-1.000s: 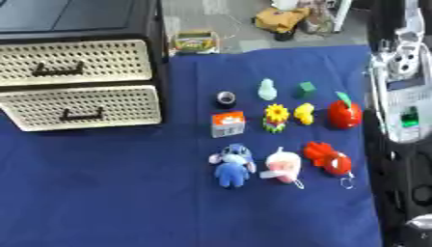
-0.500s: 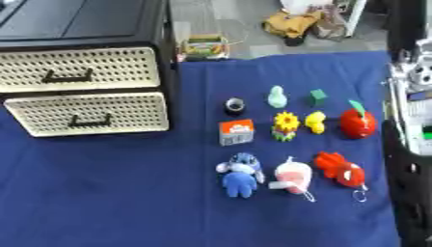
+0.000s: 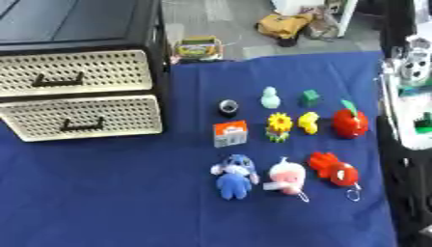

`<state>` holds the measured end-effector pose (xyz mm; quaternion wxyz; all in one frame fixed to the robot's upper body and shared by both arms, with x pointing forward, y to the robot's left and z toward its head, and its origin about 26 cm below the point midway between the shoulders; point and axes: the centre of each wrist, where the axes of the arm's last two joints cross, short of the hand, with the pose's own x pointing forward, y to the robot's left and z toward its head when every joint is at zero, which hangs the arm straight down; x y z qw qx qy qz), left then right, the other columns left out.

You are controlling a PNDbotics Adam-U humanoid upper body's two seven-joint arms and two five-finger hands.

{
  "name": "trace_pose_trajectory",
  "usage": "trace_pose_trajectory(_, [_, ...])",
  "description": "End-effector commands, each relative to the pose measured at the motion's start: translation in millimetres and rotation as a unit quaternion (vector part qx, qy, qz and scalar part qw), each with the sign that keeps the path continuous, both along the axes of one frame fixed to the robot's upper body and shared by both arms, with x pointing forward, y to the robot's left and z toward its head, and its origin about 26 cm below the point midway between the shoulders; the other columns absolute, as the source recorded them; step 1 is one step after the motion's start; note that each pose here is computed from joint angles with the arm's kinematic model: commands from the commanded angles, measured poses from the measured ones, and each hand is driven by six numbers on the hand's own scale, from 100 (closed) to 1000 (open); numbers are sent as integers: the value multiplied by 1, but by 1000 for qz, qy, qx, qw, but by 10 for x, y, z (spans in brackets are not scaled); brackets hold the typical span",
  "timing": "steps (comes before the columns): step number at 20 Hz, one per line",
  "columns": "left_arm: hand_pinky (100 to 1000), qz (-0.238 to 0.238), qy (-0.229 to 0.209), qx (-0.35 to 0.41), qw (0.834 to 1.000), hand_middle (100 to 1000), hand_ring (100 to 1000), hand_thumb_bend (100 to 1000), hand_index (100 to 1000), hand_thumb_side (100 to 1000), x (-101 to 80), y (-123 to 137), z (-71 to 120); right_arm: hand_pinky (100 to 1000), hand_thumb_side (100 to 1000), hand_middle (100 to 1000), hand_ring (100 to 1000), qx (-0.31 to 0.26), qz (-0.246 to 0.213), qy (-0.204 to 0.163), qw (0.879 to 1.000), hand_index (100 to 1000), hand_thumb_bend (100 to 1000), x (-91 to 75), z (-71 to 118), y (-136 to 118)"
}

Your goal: Pick up objects from table and place into drawer.

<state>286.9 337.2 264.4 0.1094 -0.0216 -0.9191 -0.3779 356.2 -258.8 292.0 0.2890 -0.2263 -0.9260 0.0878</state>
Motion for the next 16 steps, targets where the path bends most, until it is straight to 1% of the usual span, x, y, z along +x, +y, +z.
trace_pose_trajectory(1, [100,14,-43,91,995,324,100,100,881,711,-72,91,237,768,1000,713,762,-12,-9,-19,1000,922,100,-17,114,-31])
trace_pose_trajectory(4, [100,31,-56,167,984,218,100,100,887,757,-100,120,390,769,1000,714,763,-12,-8,-21,1000,921,100,-10,114,-12])
trace_pose_trajectory(5, [100,38,-61,193,979,173,100,100,888,784,-111,126,460,769,1000,715,763,-12,-8,-21,1000,921,100,-8,114,-4])
trace_pose_trajectory(7, [100,53,-71,242,966,111,100,100,885,842,-136,133,591,769,1000,715,764,-11,-7,-22,1000,921,100,-5,112,9])
trace_pose_trajectory(9, [100,67,-76,287,953,100,100,100,874,898,-157,130,695,769,1000,715,764,-10,-6,-22,1000,921,100,-2,109,22])
trace_pose_trajectory(10, [100,73,-78,305,946,100,100,100,868,910,-164,124,734,769,1000,715,764,-9,-5,-22,1000,921,100,0,106,29])
trace_pose_trajectory(11, [100,78,-81,319,941,100,100,100,846,939,-168,115,764,770,1000,715,764,-9,-4,-22,1000,920,100,1,104,35])
trace_pose_trajectory(13, [100,86,-87,343,931,100,100,100,836,1000,-171,91,810,770,1000,716,764,-9,-4,-22,1000,920,100,2,99,42])
trace_pose_trajectory(16, [100,97,-93,380,915,100,100,100,860,1000,-169,50,857,770,1000,716,765,-10,-3,-22,1000,920,100,6,96,49])
